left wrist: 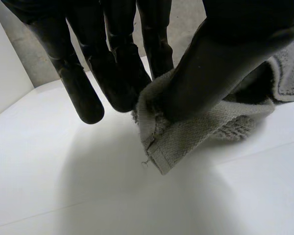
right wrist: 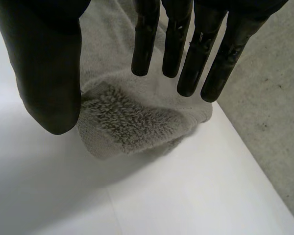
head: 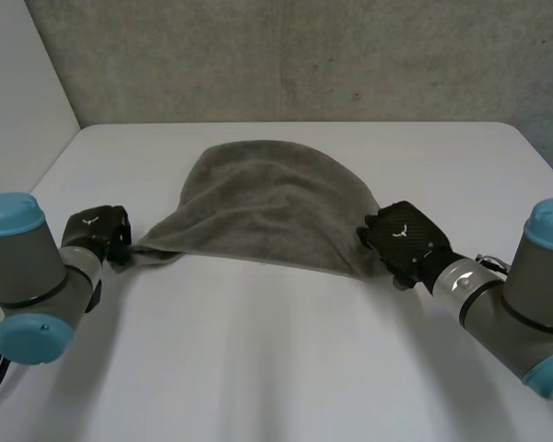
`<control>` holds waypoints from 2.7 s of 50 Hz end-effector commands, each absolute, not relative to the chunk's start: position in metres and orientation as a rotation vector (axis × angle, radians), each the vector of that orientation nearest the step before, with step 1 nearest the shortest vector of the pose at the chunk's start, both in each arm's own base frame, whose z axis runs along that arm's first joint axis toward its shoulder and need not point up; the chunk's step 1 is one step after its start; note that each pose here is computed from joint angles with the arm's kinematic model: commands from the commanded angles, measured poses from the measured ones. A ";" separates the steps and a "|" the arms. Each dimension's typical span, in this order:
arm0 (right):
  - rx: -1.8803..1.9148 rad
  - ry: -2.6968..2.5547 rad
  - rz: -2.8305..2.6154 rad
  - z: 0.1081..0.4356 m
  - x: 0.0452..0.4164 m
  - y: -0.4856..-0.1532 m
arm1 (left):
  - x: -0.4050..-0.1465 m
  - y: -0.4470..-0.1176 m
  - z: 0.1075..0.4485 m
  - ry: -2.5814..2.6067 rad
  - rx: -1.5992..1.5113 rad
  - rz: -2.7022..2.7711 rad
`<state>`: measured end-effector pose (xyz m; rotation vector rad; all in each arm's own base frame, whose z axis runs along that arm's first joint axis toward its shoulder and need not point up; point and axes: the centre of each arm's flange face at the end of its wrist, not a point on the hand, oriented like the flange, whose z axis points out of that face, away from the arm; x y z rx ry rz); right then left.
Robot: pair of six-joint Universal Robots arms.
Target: Fold the towel.
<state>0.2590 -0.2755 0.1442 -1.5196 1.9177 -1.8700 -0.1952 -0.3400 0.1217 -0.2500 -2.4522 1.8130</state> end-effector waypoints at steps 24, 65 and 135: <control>-1.725 1.855 -2.006 0.113 0.254 -0.296 | -0.190 -0.344 0.127 -2.448 -0.228 1.835; -1.086 2.019 -2.294 0.424 0.203 -0.306 | -0.199 -0.293 0.431 -1.705 -0.341 2.372; -1.462 2.214 -1.666 0.165 0.233 -0.297 | -0.179 -0.344 0.135 -2.212 -1.004 1.873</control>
